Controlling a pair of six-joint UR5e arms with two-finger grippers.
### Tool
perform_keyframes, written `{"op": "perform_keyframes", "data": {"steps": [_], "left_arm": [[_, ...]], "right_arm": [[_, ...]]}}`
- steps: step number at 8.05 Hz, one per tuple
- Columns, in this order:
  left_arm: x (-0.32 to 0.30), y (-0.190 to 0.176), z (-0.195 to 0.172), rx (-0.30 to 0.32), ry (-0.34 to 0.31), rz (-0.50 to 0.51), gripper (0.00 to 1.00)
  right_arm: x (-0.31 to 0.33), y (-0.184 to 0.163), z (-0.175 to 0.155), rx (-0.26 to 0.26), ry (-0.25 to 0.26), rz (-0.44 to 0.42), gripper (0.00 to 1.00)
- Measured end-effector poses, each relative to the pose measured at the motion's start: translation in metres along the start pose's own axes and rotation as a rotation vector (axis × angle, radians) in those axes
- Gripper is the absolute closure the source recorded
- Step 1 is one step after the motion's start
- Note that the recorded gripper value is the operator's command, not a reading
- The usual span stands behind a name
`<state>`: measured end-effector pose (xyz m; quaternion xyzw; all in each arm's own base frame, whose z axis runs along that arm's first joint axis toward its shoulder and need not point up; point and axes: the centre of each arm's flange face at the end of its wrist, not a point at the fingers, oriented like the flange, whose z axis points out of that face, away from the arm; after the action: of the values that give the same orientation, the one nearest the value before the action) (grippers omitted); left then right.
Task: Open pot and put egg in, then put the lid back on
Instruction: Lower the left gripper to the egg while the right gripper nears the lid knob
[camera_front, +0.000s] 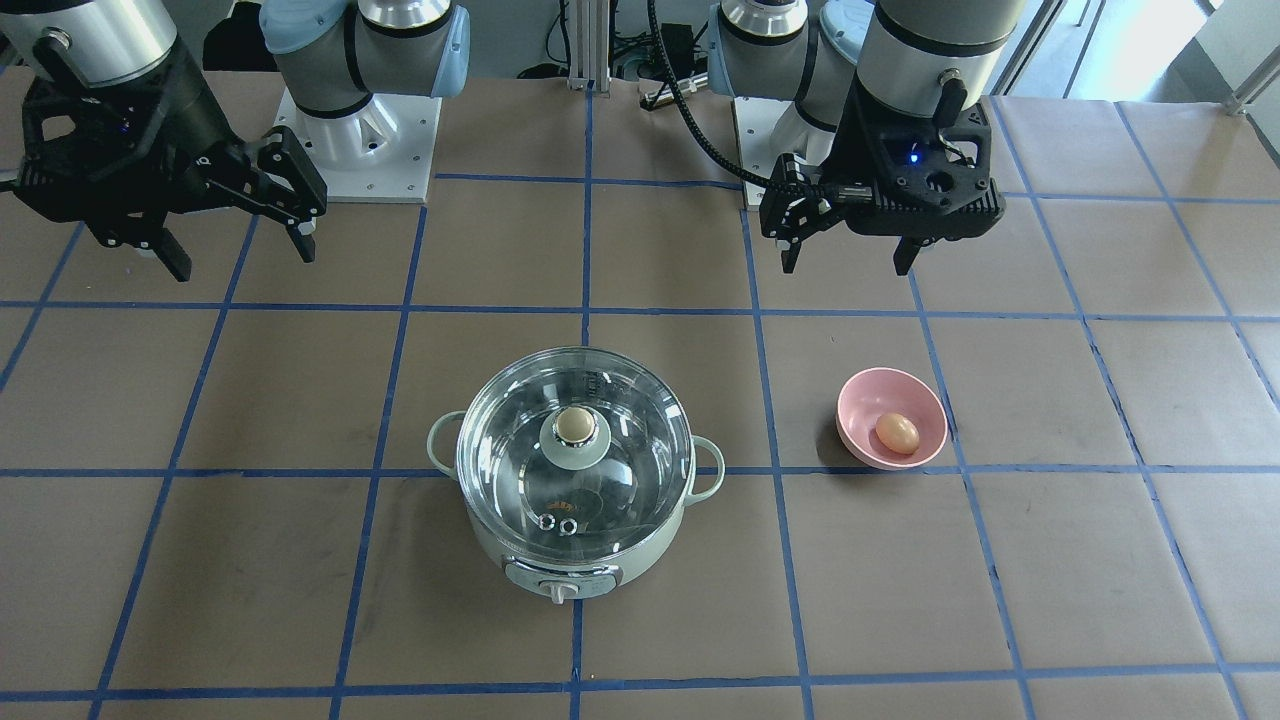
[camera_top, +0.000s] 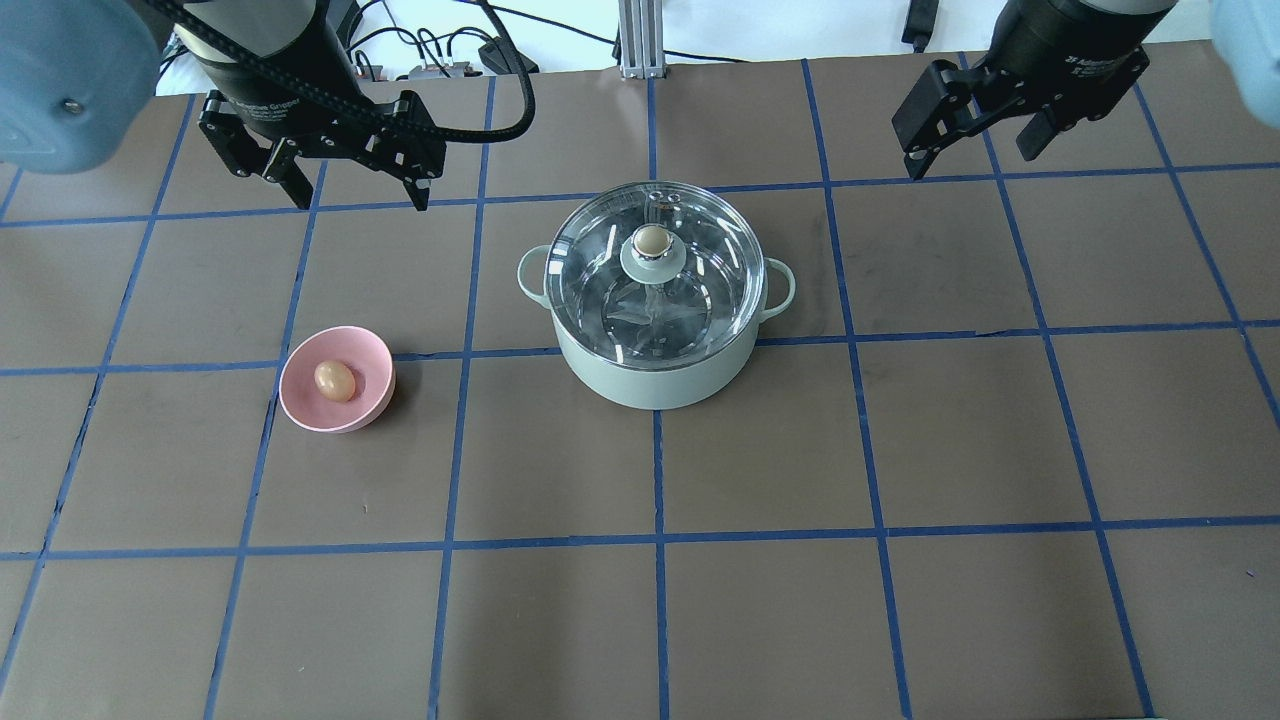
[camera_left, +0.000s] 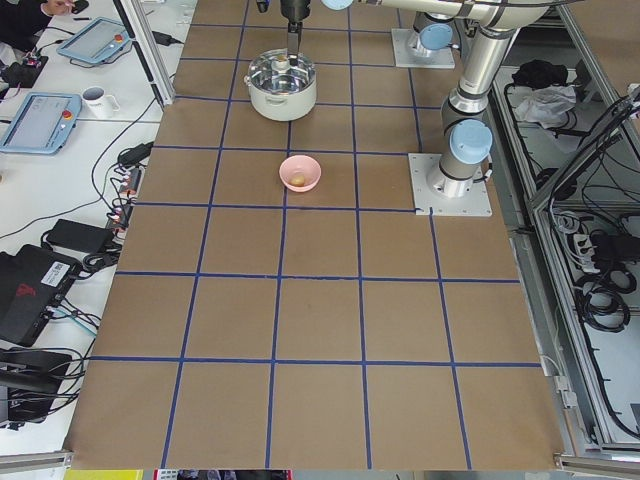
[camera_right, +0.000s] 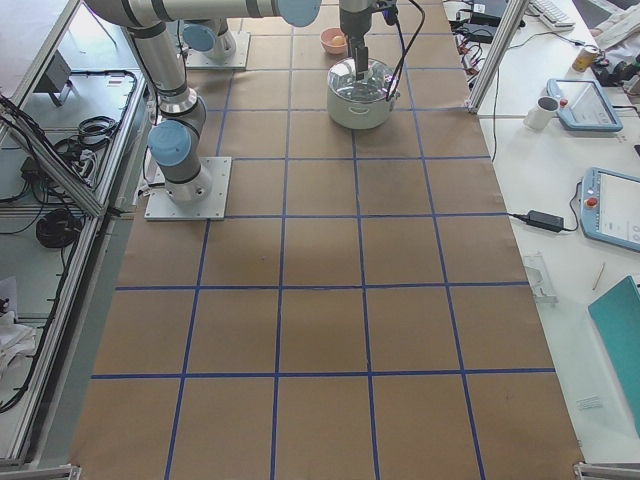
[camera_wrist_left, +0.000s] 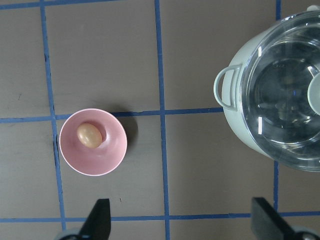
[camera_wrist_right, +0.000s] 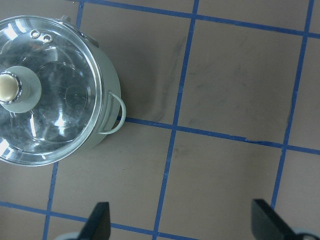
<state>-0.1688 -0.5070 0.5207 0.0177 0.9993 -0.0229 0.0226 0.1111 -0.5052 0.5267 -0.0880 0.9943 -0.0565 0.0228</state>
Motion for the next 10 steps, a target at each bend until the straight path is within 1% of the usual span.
{"op": "perform_keyframes", "data": {"steps": [2,4,5,6,7,8,9,10], "left_arm": [[0.0,0.0,0.002,-0.001,0.001,0.003,0.0],[-0.004,-0.001,0.002,0.013,0.001,0.011,0.0],[-0.009,-0.001,0.009,0.003,0.001,0.016,0.0],[-0.019,0.001,0.032,-0.029,-0.001,0.015,0.0],[-0.04,-0.001,0.064,-0.053,-0.002,0.006,0.0],[-0.078,-0.003,0.1,-0.079,0.002,-0.019,0.0],[-0.113,-0.003,0.132,-0.118,0.019,-0.041,0.0],[-0.135,-0.006,0.167,-0.168,0.042,-0.046,0.0]], "right_arm": [[0.0,0.0,-0.001,0.003,-0.001,0.002,0.0],[-0.002,0.002,-0.004,0.006,0.003,0.008,0.0],[-0.003,0.002,-0.004,0.003,0.007,0.008,0.0],[-0.003,0.003,-0.003,-0.001,0.008,0.008,0.0],[-0.004,0.003,-0.001,-0.012,0.003,0.008,0.0],[-0.004,0.005,0.004,-0.045,-0.009,0.002,0.0],[-0.003,0.007,0.008,-0.072,-0.016,-0.011,0.0],[-0.003,0.008,0.008,-0.079,-0.015,-0.013,0.0]]}}
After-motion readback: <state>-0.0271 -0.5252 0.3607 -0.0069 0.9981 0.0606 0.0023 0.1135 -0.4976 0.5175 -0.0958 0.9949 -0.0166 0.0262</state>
